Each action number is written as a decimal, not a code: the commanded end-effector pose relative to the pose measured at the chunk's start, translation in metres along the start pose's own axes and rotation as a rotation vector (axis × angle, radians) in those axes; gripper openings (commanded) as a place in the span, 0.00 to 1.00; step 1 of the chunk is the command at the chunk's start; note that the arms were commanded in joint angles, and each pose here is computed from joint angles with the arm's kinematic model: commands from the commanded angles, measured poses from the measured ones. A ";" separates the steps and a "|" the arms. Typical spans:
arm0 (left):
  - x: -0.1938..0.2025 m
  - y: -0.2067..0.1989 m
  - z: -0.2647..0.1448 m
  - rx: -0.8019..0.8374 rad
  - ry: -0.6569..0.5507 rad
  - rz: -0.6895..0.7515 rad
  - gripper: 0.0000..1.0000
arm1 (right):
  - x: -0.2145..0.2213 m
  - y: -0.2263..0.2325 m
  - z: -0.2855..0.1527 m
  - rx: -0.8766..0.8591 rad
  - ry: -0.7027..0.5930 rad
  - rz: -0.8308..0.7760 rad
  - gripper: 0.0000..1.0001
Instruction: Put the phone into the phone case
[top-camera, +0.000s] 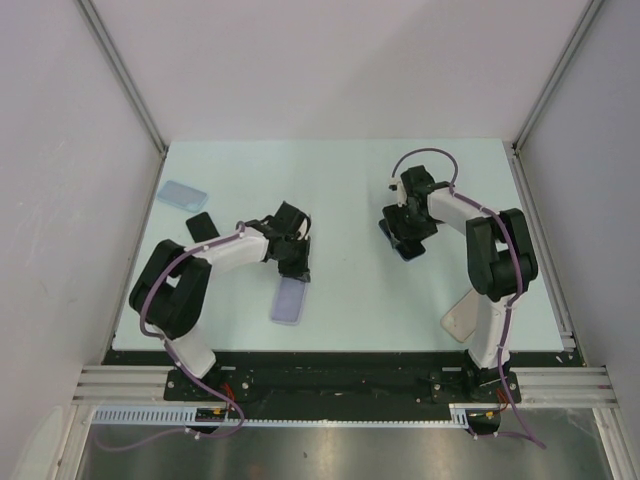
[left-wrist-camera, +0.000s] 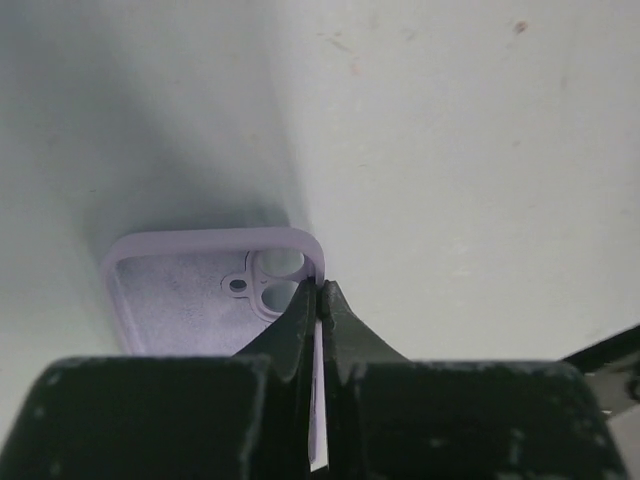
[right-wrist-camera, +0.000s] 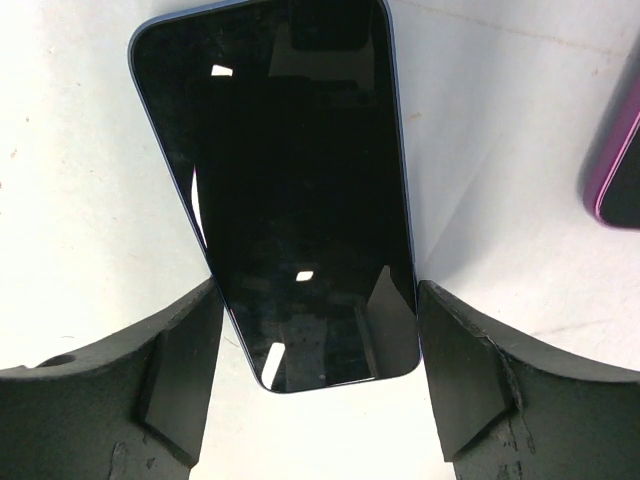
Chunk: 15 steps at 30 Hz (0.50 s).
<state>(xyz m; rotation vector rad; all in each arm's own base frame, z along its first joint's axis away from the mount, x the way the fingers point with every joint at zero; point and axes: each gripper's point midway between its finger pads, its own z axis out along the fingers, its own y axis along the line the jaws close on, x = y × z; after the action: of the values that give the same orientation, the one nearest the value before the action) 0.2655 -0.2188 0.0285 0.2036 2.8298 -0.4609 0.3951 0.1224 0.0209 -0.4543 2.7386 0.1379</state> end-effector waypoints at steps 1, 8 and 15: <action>-0.029 -0.061 -0.006 0.229 -0.047 -0.199 0.06 | 0.011 -0.001 -0.007 0.054 0.065 0.123 0.47; -0.045 -0.085 -0.012 0.289 -0.088 -0.231 0.39 | 0.026 0.013 -0.017 0.037 0.088 0.213 0.45; -0.074 -0.057 -0.063 0.252 -0.209 -0.178 0.59 | 0.030 0.038 -0.035 0.021 0.038 0.267 0.41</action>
<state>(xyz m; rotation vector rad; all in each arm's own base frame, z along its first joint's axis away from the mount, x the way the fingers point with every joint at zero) 0.2895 -0.2828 0.0706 -0.0635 2.7318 -0.8317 0.3584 0.1263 0.0202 -0.1561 2.8551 0.1123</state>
